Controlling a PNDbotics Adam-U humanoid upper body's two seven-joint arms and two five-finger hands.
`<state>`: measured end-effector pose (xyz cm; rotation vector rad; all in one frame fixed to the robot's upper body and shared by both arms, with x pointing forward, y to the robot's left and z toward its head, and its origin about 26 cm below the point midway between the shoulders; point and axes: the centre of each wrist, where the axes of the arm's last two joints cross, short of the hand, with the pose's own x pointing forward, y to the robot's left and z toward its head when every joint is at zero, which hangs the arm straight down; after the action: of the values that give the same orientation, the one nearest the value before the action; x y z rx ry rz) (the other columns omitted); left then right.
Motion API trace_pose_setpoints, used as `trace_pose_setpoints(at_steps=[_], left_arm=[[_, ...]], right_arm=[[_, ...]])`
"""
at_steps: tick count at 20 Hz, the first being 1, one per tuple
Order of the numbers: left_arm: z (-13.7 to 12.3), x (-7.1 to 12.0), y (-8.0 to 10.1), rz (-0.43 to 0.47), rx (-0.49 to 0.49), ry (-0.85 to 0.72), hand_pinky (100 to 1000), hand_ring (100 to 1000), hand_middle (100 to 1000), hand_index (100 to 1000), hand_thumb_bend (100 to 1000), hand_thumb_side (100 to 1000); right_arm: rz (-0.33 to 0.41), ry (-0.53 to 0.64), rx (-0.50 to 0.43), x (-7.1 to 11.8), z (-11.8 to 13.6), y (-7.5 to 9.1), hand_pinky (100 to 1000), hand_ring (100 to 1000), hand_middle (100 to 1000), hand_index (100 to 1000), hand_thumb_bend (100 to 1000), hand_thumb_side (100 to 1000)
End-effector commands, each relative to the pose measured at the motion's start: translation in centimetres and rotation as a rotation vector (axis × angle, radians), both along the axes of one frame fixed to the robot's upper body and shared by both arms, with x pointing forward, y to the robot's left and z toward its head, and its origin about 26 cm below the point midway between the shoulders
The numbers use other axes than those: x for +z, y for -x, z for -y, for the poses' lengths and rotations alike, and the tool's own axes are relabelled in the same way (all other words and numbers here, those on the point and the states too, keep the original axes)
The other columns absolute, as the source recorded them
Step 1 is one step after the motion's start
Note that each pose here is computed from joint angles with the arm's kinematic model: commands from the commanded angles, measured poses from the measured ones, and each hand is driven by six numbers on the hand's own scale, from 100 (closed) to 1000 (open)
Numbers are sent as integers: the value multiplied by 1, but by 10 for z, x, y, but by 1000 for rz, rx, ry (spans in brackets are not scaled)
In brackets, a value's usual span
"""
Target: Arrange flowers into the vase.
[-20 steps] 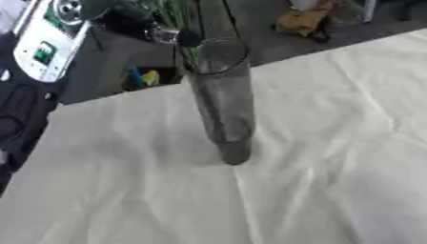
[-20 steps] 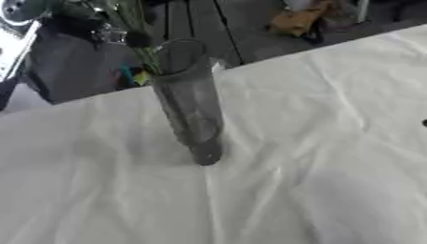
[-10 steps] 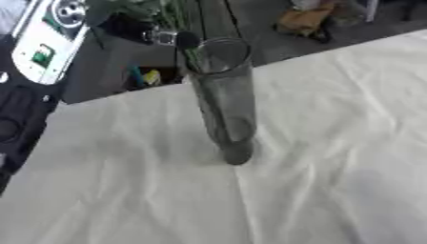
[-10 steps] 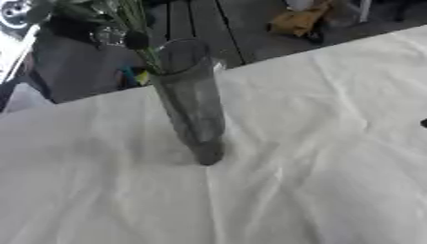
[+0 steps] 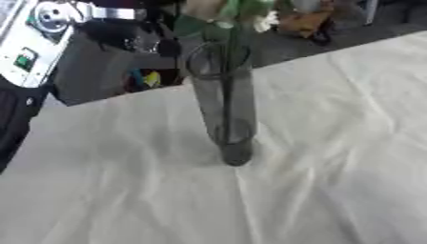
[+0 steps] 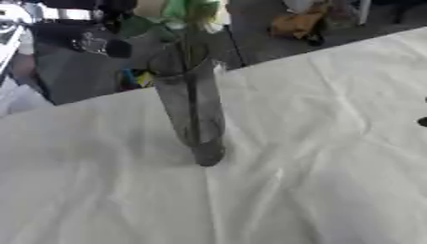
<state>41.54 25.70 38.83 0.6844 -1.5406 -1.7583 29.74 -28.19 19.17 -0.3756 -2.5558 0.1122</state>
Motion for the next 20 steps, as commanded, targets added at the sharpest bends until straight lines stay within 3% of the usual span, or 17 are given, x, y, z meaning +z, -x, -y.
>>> trace_pose_setpoints(at_steps=[1, 10, 13, 16, 20], left_arm=[[-14, 14, 8, 37, 23, -4, 923, 889, 906, 1000, 711, 1000], [-29, 11, 14, 30, 45, -10, 918, 887, 902, 1000, 699, 1000], [-39, 11, 19, 32, 61, -9, 908, 878, 892, 981, 605, 1000], [-47, 11, 26, 34, 70, 7, 903, 874, 888, 972, 581, 1000], [-57, 12, 35, 25, 80, 52, 888, 861, 883, 961, 483, 1000]], right_arm=[[30, 12, 4, 9, 2, 2, 514, 670, 537, 808, 100, 715], [35, 15, 1, 9, 3, 3, 515, 670, 537, 809, 100, 716], [37, 13, -8, 9, 5, 3, 516, 671, 538, 809, 100, 715], [43, 7, -18, 9, 6, 3, 516, 671, 539, 809, 100, 717], [55, -5, -33, 9, 9, 4, 517, 671, 540, 809, 100, 724]])
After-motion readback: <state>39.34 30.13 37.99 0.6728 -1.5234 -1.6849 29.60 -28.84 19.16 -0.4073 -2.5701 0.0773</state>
